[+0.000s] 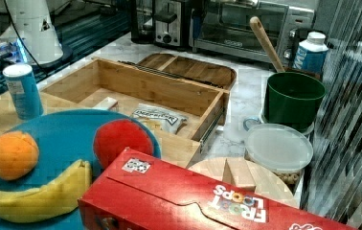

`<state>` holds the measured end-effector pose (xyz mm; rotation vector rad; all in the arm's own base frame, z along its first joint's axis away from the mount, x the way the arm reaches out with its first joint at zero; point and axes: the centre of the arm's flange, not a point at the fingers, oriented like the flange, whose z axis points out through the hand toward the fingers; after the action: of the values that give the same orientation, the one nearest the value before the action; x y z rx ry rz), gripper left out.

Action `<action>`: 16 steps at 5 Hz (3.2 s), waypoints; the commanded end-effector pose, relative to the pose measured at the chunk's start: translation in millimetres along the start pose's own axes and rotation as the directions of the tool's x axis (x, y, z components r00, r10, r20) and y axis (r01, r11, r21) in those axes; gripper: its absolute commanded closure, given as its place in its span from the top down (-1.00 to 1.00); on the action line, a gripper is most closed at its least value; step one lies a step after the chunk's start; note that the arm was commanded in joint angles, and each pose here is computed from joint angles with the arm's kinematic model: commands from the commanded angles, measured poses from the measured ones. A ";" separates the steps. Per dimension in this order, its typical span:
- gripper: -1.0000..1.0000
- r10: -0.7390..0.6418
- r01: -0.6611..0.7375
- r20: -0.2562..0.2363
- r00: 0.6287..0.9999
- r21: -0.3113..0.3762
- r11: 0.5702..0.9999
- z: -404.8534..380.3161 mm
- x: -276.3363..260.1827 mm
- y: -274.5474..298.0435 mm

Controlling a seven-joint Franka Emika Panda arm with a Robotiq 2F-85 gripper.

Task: Close the drawer.

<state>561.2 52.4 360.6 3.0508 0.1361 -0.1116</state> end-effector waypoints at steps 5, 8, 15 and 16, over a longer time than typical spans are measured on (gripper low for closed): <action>-1.00 -0.075 0.072 0.053 0.996 0.065 0.995 112.0 -32.7 45.6; -1.00 -0.081 0.080 -0.054 0.995 -0.014 0.997 102.3 -42.8 101.9; -1.00 -0.091 0.085 -0.128 0.988 -0.049 0.995 113.5 -95.5 370.3; -1.00 -0.088 0.077 -0.129 0.988 -0.089 0.993 103.0 -102.0 397.4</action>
<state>497.0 -247.0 255.6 3.0927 0.3976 -0.0454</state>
